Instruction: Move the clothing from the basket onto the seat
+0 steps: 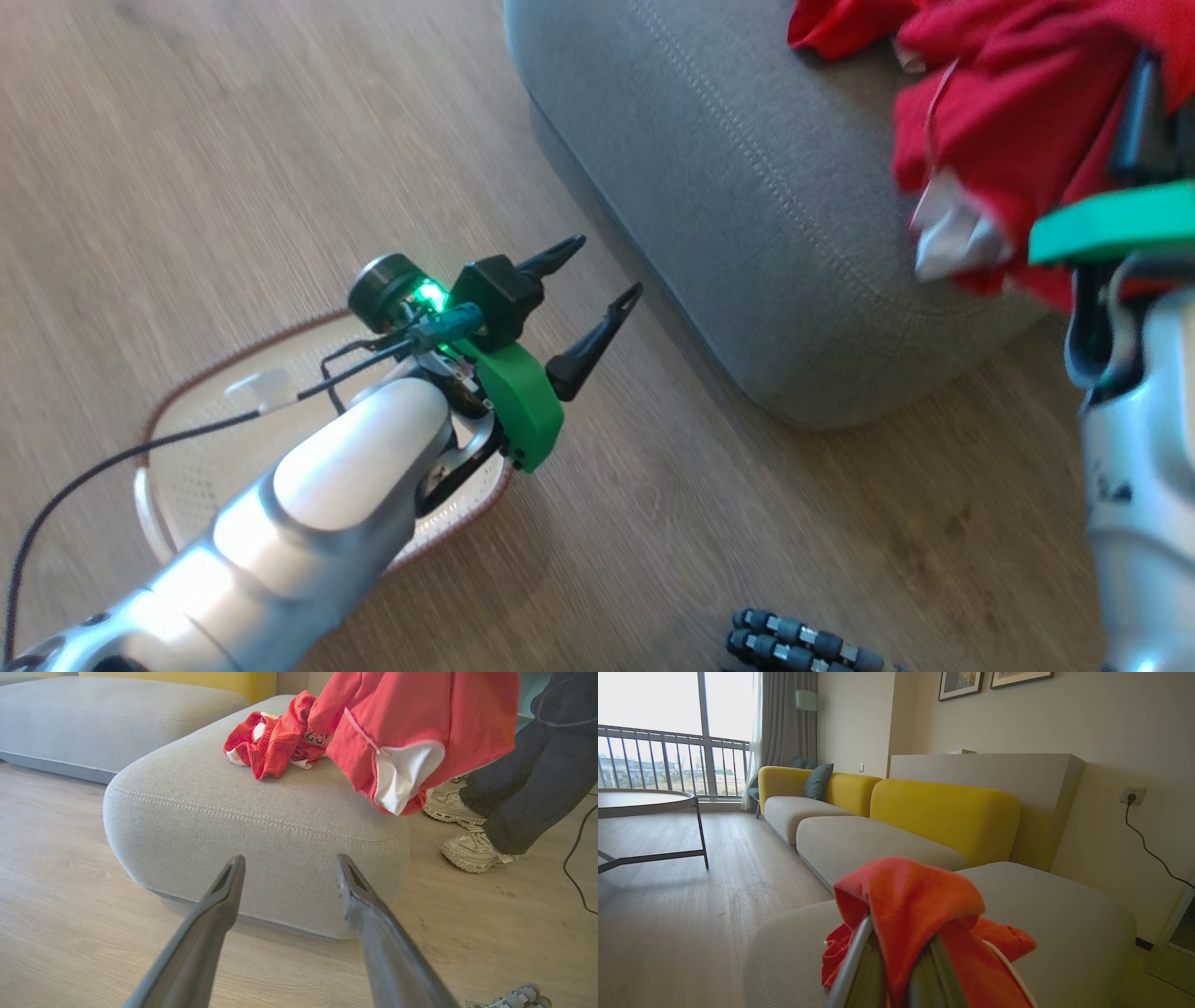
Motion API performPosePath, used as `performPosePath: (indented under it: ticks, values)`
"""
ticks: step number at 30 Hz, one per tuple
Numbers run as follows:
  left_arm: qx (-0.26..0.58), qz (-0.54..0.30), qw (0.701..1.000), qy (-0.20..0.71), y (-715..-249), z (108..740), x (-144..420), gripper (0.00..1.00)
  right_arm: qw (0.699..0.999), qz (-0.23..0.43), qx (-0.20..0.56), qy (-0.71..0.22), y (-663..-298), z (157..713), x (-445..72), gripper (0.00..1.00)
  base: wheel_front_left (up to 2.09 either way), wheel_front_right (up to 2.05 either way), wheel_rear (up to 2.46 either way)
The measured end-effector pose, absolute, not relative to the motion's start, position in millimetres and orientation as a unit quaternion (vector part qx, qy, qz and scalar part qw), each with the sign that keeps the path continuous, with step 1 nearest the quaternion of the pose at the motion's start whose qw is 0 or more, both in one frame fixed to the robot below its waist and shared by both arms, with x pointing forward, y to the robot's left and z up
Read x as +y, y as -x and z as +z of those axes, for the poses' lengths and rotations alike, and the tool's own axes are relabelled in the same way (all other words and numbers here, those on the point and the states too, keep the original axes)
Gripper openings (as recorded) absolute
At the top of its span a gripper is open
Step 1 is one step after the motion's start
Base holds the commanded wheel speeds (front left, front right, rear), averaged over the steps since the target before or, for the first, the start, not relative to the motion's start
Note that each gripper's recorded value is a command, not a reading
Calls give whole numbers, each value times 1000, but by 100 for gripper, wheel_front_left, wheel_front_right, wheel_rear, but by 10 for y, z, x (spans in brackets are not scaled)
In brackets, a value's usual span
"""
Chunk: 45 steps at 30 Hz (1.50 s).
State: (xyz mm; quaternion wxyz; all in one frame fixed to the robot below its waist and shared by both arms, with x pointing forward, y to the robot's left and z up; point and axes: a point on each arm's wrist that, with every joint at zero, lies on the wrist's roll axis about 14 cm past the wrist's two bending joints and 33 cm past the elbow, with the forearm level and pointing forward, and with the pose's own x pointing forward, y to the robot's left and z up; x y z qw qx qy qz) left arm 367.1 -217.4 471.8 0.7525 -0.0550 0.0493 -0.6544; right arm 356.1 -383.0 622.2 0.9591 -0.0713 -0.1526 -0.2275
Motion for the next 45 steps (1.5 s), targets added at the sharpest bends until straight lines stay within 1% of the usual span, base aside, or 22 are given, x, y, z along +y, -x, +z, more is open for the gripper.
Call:
performPosePath:
  ticks: [4,10,14,22,27,29,33,38,41,44,45]
  values:
    - [64,-654,751,61,-3738,4562,-2121,100,956,-229,-151,103,-3812,6339,-3970,0,0,0,0]
    - [90,-648,753,69,-3856,4288,-1994,100,945,-232,-182,142,-4234,6681,-4122,0,0,0,0]
    - [101,-637,761,71,-3975,4146,-1891,100,937,-238,-188,176,-4471,6830,-4233,0,0,0,0]
    - [120,-621,770,81,-4144,3887,-1728,100,919,-289,-172,205,-4860,6964,-4663,0,0,0,0]
    - [137,-607,778,83,-4226,3672,-1578,100,902,-337,-150,225,-4939,6987,-4996,0,0,0,0]
    - [147,-600,782,84,-4251,3575,-1503,100,900,-350,-132,224,-4987,6871,-5078,0,0,0,0]
    - [162,-585,790,86,-4288,3425,-1373,100,903,-368,-87,202,-5070,6427,-5190,0,0,0,0]
    - [175,-569,799,88,-4328,3286,-1246,100,912,-383,-5,148,-5093,5621,-5228,0,0,0,0]
    - [174,-563,804,86,-4383,3263,-1197,100,915,-385,44,113,-5033,5106,-5179,0,0,0,0]
    - [169,-557,809,83,-4429,3285,-1155,100,915,-384,80,97,-4917,4765,-5155,0,0,0,0]
    - [168,-556,810,81,-4434,3292,-1146,100,915,-383,89,92,-4884,4682,-5141,7,0,0,0]
